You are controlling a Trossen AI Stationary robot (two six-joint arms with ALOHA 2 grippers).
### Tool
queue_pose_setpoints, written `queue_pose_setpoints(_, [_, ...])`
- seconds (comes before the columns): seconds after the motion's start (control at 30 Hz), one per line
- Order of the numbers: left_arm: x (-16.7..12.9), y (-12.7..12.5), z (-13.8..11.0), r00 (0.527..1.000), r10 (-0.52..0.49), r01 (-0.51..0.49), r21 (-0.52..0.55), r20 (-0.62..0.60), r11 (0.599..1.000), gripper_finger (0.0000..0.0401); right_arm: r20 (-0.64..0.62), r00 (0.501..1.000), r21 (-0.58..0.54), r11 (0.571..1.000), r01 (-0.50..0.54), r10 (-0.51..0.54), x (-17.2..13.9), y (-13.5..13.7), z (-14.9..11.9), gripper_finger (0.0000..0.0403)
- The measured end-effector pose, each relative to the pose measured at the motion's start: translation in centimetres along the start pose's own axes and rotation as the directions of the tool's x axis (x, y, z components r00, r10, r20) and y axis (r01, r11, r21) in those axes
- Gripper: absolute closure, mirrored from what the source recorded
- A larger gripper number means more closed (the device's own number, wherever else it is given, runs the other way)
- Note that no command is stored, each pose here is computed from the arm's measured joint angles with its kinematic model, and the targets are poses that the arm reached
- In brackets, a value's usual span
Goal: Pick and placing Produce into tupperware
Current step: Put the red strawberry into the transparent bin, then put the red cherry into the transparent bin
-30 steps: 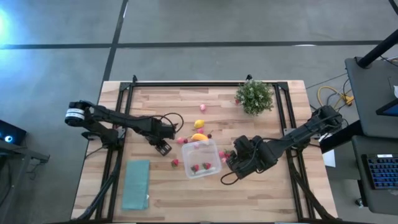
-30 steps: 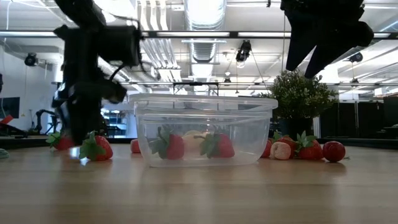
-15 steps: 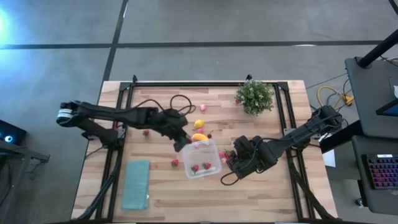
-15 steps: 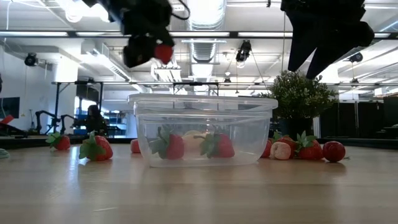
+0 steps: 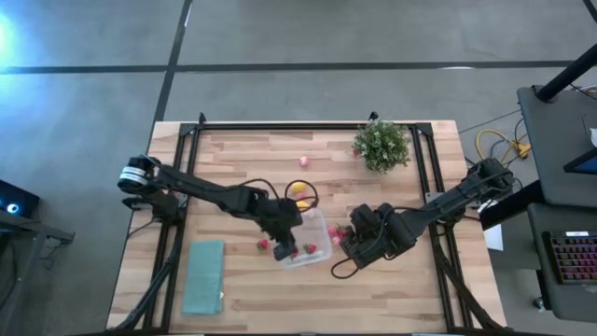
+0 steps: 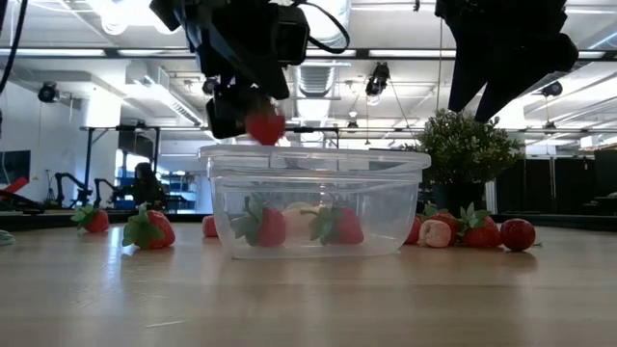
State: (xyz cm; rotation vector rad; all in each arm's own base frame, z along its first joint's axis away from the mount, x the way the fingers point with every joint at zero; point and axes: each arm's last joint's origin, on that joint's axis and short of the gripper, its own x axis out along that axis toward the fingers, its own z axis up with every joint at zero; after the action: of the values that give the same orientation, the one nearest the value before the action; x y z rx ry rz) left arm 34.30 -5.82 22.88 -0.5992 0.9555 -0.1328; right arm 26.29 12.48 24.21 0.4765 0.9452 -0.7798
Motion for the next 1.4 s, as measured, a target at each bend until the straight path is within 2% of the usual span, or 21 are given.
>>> queue_pose_setpoints(0.17, [-0.7, -0.4, 0.6, 0.999, 0.012, -0.012, 0.001, 0.046, 1.000, 0.0166, -0.024, 1.000, -0.061, 0.998, -0.001, 0.000, 0.0, -0.1, -0.1, 0.0154])
queue_pose_setpoints(0.27, [-1.2, -0.5, 0.7, 0.998, 0.022, -0.022, -0.001, 0.063, 1.000, 0.0140, -0.093, 0.996, -0.080, 0.997, 0.001, -0.008, -0.2, -0.4, -0.3, 0.0154])
queue_pose_setpoints(0.4, [-2.9, -1.0, 0.7, 0.995, 0.019, -0.019, 0.005, 0.099, 1.000, 0.0128, -0.233, 0.969, -0.137, 0.989, 0.053, -0.085, -0.5, -1.3, -1.1, 0.0154])
queue_pose_setpoints(0.57, [-5.6, -1.7, 0.9, 0.977, 0.046, -0.053, 0.026, 0.208, 0.998, 0.0127, -0.251, 0.963, -0.233, 0.972, 0.036, -0.096, -0.7, -1.4, -2.6, 0.0154])
queue_pose_setpoints(0.73, [-8.2, -1.9, 0.6, 0.935, 0.147, -0.191, 0.106, 0.324, 0.976, 0.0127, -0.134, 0.990, -0.417, 0.909, -0.008, -0.053, 0.3, -0.7, -6.0, 0.0154])
queue_pose_setpoints(0.9, [-9.4, -1.4, 0.0, 0.897, 0.277, -0.342, 0.145, 0.345, 0.928, 0.0127, -0.120, 0.989, -0.469, 0.883, 0.026, -0.092, 1.5, -0.9, -8.4, 0.0154])
queue_pose_setpoints(1.2, [-7.3, -0.3, -0.2, 0.873, 0.394, -0.459, 0.210, 0.288, 0.863, 0.0127, -0.121, 0.992, -0.531, 0.847, -0.028, -0.043, 2.6, 0.5, -8.6, 0.0154])
queue_pose_setpoints(1.4, [-4.9, 0.6, -0.3, 0.867, 0.448, -0.491, 0.222, 0.219, 0.842, 0.0127, -0.122, 0.993, -0.520, 0.852, -0.058, -0.007, 3.3, 1.3, -8.6, 0.0154])
